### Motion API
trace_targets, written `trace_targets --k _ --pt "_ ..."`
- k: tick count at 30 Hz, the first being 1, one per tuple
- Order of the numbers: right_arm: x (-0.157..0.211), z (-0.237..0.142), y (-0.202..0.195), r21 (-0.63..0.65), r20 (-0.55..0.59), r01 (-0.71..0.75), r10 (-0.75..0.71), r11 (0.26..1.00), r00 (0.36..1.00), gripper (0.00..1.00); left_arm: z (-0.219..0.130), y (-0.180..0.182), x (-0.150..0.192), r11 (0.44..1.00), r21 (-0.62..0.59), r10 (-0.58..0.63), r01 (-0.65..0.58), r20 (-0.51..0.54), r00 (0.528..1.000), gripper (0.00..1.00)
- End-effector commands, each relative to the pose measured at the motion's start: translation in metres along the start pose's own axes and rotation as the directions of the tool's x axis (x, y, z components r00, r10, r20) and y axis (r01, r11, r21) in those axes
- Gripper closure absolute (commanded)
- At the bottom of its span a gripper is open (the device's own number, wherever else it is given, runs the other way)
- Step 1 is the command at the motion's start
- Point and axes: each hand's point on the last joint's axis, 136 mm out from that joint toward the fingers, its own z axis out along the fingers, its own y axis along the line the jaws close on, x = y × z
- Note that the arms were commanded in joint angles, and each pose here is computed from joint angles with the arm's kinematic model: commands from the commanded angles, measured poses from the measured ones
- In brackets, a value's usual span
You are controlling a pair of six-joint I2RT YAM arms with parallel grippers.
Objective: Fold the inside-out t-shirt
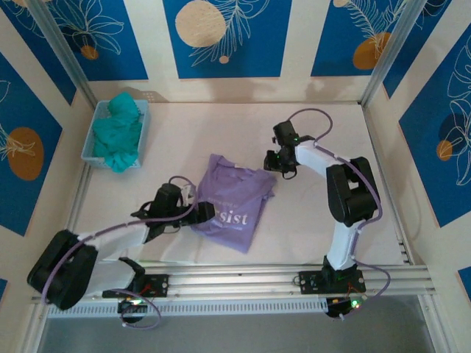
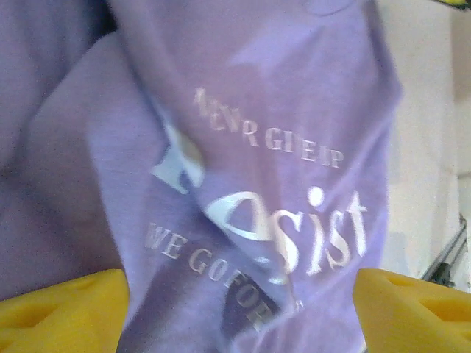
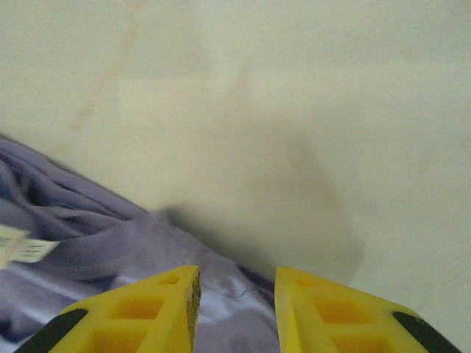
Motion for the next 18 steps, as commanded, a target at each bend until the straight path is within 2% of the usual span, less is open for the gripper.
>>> trace_targets --k 1,4,8,11,13,18 --pt "0.004 -0.038 0.036 -0.046 0.071 0.175 -0.172 0.983 0.983 0.66 -0.02 -0.003 -0.02 0.996 -0.064 0.067 -0.06 0.109 0.992 0.2" --pt "0.04 -0.052 0.069 -0.173 0.087 0.24 -0.228 0.955 0.97 0.63 -0.024 -0.008 -0.032 0.988 -0.083 0.138 -0.127 0.142 0.98 0.23" --pt "0.1 -0.057 0.108 -0.381 0.029 0.208 -0.213 0.901 0.977 0.63 -0.003 -0.028 -0.028 0.988 0.027 0.154 -0.155 0.05 0.987 0.34" --pt "0.126 -0.049 0.122 -0.47 -0.026 0.143 -0.175 0.871 0.984 0.63 0.016 -0.027 -0.023 0.988 0.063 0.141 -0.14 -0.008 0.99 0.42" --pt "0.134 -0.037 0.119 -0.454 -0.066 0.107 -0.153 0.884 0.986 0.64 0.024 -0.017 -0.023 0.99 0.03 0.138 -0.137 -0.026 0.99 0.45" --pt "0.139 -0.004 0.079 -0.293 -0.17 0.011 -0.064 0.956 0.983 0.69 0.018 0.048 -0.015 0.979 -0.201 0.031 -0.038 -0.039 0.999 0.53"
